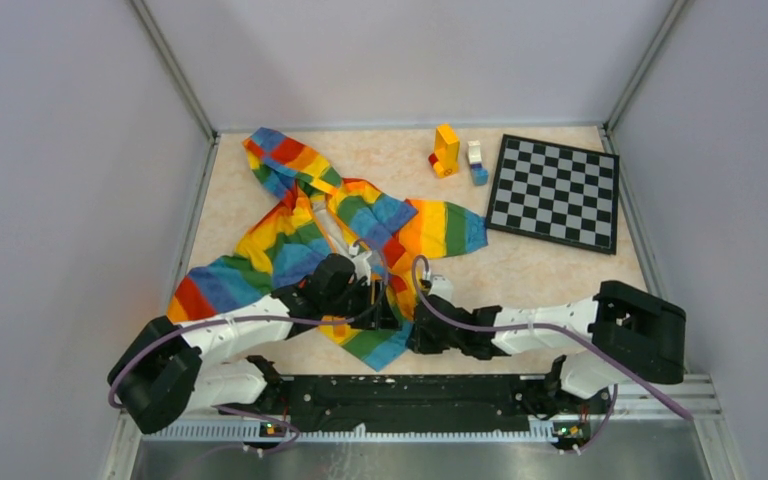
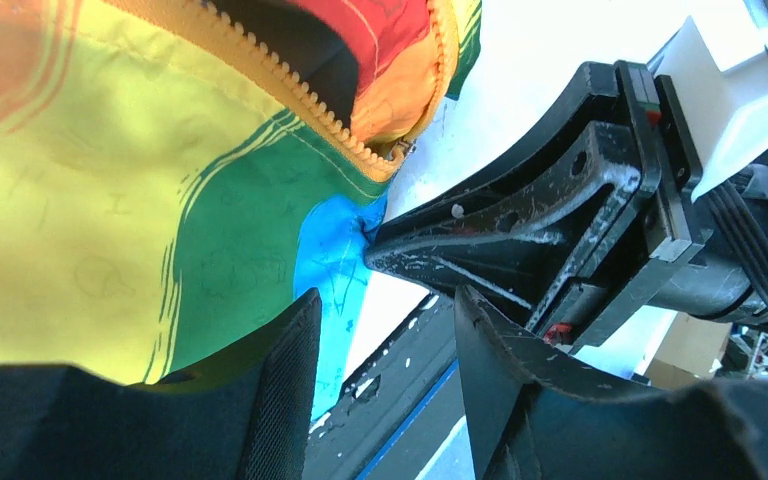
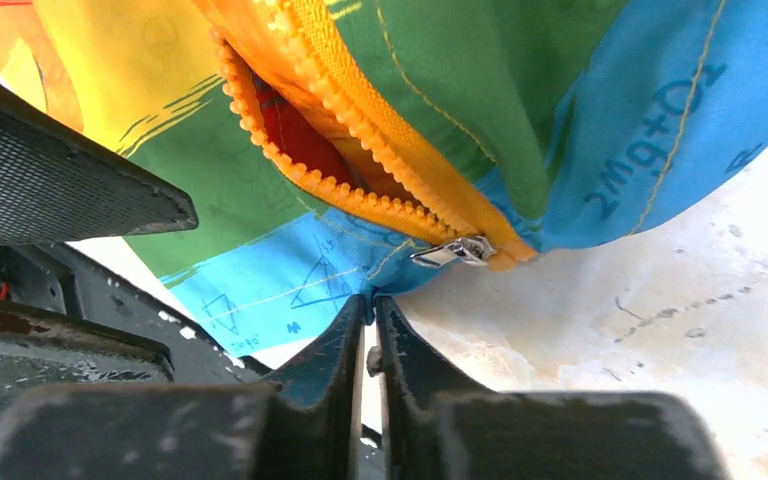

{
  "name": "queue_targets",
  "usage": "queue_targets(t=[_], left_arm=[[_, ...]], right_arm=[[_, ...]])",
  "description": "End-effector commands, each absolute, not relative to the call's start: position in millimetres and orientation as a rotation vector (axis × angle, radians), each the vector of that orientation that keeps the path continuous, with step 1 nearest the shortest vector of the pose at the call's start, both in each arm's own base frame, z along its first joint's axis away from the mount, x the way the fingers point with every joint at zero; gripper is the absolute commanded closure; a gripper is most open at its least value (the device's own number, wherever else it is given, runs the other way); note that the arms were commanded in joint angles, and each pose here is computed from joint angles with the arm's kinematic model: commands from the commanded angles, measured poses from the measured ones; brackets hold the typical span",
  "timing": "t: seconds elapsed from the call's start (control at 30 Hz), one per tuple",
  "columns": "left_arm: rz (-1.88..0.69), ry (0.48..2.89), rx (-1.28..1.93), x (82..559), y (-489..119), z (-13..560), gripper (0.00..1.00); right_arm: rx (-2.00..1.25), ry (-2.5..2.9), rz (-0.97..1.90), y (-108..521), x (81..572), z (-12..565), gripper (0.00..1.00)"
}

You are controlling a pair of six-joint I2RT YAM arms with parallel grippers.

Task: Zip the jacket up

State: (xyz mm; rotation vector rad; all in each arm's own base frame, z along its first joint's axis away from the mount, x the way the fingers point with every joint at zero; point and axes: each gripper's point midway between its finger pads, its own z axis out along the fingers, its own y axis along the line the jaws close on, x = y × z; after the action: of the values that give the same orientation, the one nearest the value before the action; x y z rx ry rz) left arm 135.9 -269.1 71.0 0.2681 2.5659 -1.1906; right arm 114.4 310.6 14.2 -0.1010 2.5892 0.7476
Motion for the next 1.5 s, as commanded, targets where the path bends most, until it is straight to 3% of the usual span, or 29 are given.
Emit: queue_targets(t=[0.0, 0.07, 0.23, 0.4, 0.53, 0.7, 0.87, 1.1, 1.27, 1.47], left_arm=[[-1.163, 2.507, 0.306, 149.5, -273.8, 79.5, 0.44], [-1.186, 2.502, 0.308, 149.1, -276.1, 81.0, 0.43], [-1.215, 2.476, 0.265, 151.5, -278.6, 82.0, 0.42], [-1.253, 2.452, 0.233, 150.1, -280.2, 87.4, 0.43], [-1.25, 2.463, 0.228, 148.6, -281.5, 85.0, 0.55], [-1.206, 2.491, 0.233, 148.5, -285.3, 77.0, 0.52], [-1.189, 2.551, 0.24, 138.5, -292.2, 54.6, 0.52], [-1.155, 2.589, 0.254, 135.8, -299.8, 40.7, 0.51], [-1.104, 2.613, 0.231, 141.6, -299.7, 35.3, 0.55], [-1.099, 2.607, 0.204, 143.8, -299.0, 35.6, 0.52]], right_arm=[[-0.108, 2.674, 0.362, 247.5, 115.8, -13.3, 0.82], [-0.11, 2.654, 0.381, 246.6, 117.6, -0.5, 0.68], [-0.083, 2.635, 0.524, 242.4, 123.5, 35.2, 0.57], [-0.175, 2.544, 0.679, 247.4, 145.0, 54.7, 0.6], [-0.191, 2.529, 0.808, 251.0, 154.3, 55.2, 0.67], [-0.195, 2.501, 1.028, 264.7, 159.3, 61.3, 0.77], [-0.21, 2.595, 0.913, 258.5, 161.2, 50.5, 0.73], [-0.147, 2.565, 0.982, 262.4, 164.5, 43.3, 0.59], [-0.115, 2.577, 0.965, 263.5, 171.9, 28.7, 0.58], [-0.092, 2.527, 1.012, 263.0, 174.7, 24.3, 0.57]])
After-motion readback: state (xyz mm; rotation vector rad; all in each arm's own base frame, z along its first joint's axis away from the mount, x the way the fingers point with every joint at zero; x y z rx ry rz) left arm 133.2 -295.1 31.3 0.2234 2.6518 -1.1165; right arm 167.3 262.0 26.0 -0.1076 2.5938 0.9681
